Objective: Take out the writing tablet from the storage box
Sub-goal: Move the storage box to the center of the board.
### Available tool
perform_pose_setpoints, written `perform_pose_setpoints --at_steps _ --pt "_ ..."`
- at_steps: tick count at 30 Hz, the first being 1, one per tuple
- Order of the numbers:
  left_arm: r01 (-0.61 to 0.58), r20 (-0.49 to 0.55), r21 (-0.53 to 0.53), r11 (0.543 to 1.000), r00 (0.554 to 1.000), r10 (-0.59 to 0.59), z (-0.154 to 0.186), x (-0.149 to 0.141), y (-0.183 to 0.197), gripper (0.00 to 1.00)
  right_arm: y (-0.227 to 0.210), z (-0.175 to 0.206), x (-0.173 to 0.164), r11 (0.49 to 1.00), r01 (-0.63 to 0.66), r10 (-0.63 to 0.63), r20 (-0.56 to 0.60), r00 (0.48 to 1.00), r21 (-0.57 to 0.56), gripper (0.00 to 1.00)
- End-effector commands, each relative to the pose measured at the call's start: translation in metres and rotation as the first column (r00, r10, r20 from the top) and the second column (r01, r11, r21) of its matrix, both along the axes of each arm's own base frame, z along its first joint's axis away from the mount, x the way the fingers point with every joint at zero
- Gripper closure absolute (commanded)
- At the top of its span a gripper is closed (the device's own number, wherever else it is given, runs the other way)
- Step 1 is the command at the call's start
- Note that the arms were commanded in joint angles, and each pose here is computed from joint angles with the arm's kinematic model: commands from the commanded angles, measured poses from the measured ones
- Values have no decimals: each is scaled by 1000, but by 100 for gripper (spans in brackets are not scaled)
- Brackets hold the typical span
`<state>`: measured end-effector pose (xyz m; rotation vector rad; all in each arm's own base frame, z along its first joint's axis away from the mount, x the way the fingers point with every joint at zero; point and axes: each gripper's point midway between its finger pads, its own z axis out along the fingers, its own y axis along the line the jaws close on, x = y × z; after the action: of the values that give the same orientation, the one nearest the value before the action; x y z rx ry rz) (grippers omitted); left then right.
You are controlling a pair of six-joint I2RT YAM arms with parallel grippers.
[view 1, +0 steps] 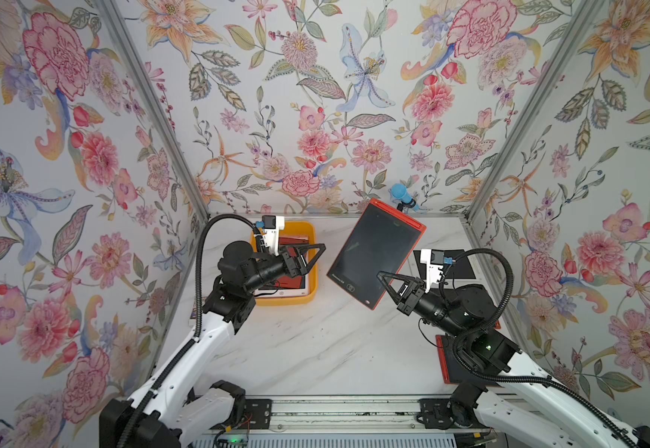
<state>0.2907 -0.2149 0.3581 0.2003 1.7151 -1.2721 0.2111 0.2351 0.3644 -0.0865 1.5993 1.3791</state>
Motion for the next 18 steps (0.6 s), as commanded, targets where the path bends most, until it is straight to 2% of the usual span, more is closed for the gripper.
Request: perform_pose_setpoints --at_steps 1,4,7,11,18 --pt "-103 -66 38 994 992 105 -41 -8 11 3 -25 10 16 979 149 -149 -13 989 136 96" --pt "-94 -101 -46 995 991 89 -56 -22 3 3 -28 9 23 959 175 -171 -34 985 222 96" --pt "-79 -95 -133 988 993 66 -52 -30 -4 3 -24 7 28 943 170 -159 -64 985 285 96" --pt "-31 -81 -182 983 997 17 -42 -32 -21 3 -19 6 32 923 168 -145 -92 985 347 96" --pt "23 -92 -235 972 995 -46 -45 -24 -45 3 -8 -2 35 913 179 -133 -146 980 367 96"
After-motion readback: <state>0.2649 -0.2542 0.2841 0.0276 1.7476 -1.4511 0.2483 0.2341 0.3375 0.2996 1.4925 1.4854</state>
